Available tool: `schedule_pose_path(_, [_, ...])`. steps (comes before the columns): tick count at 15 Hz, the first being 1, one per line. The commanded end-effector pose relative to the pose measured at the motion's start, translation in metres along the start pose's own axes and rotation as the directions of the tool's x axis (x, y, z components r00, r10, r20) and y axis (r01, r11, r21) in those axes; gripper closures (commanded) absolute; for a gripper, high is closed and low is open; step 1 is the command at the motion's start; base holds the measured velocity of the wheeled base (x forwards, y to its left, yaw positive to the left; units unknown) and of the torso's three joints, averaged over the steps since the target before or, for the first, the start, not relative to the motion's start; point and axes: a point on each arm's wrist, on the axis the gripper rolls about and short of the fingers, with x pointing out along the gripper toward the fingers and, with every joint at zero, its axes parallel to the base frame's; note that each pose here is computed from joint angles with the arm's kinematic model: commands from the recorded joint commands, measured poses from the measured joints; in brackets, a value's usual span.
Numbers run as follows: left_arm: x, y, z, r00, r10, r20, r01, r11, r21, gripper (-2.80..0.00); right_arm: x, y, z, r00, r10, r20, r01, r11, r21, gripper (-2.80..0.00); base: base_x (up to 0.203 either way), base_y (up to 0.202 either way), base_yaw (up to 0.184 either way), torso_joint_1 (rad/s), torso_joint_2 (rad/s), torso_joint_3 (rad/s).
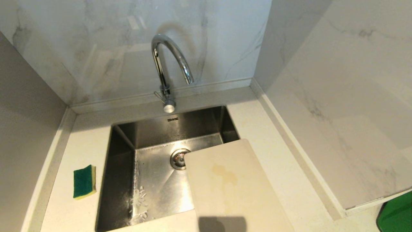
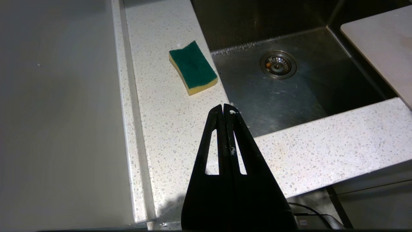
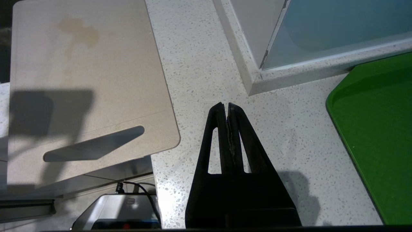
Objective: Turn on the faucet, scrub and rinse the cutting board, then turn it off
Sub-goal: Turn on the tap
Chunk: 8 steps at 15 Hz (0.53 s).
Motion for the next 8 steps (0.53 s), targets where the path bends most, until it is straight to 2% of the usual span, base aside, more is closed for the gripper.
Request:
schedule_pose_path(1, [0.0001,0.0000,-0.0001,1.000,0.000,-0.002,0.000,1.000,-0.001,0.00,0.0001,0.0000,0.0000,1.000,0.001,-0.003,-0.001,1.000,0.001,0.00,0.000,0.000,0.000,0.000,0.00,0.000])
schedule_pose_path(8, [-0.0005,0.0001,0.0009,1.000,0.001,-0.006,-0.001,1.000,-0.010,0.00,0.0001,0.0000,0.0000,1.000,0.001,-0.003,-0.001,1.000,0.000,0.00,0.000,0.000,0.000,0.000,0.00,0.000])
